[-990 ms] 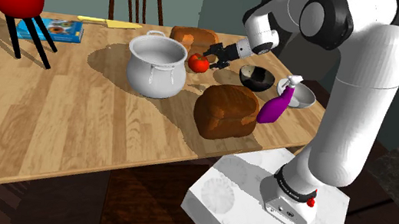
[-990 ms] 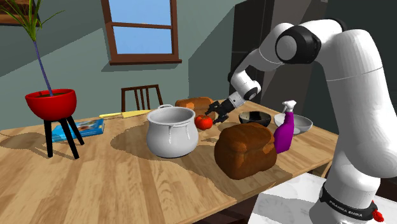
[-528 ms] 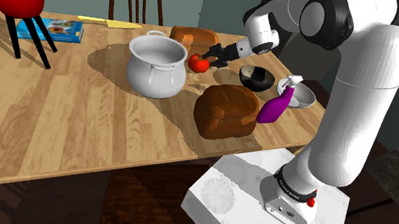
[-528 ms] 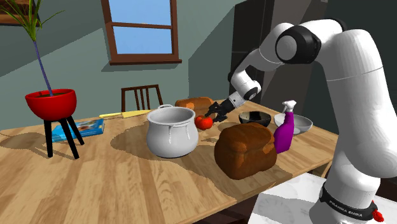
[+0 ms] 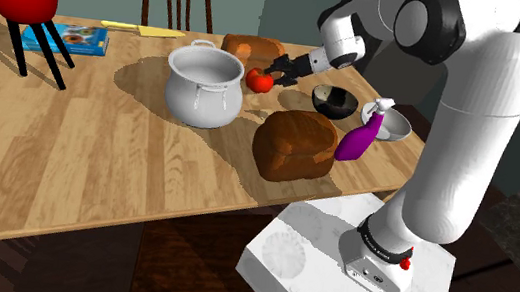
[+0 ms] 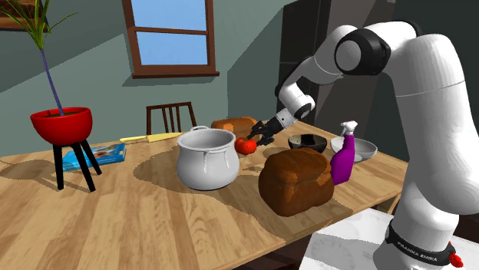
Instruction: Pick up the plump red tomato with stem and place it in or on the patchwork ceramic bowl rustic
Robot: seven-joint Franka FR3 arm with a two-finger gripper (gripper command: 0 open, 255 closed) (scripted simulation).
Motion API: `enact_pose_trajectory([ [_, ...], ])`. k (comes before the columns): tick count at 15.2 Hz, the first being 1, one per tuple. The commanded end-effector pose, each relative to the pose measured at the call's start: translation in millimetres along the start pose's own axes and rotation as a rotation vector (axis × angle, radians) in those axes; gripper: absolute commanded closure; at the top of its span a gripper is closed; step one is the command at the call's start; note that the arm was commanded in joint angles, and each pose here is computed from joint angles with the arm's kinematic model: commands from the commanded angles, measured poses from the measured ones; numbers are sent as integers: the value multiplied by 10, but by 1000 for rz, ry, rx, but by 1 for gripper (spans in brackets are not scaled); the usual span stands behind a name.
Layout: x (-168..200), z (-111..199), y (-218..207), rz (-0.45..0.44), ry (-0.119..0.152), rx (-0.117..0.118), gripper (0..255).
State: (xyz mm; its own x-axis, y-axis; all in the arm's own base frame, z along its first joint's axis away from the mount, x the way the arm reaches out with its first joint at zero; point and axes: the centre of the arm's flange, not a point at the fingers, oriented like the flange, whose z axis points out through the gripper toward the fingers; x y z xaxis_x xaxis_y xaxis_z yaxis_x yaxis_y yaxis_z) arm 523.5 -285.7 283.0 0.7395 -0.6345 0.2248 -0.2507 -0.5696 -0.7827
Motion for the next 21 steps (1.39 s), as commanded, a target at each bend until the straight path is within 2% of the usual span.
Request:
enact_pose_trajectory([
  [1, 22, -64, -80, 0, 0, 0, 255],
  [21, 260, -677, -907, 0, 0, 0, 255],
])
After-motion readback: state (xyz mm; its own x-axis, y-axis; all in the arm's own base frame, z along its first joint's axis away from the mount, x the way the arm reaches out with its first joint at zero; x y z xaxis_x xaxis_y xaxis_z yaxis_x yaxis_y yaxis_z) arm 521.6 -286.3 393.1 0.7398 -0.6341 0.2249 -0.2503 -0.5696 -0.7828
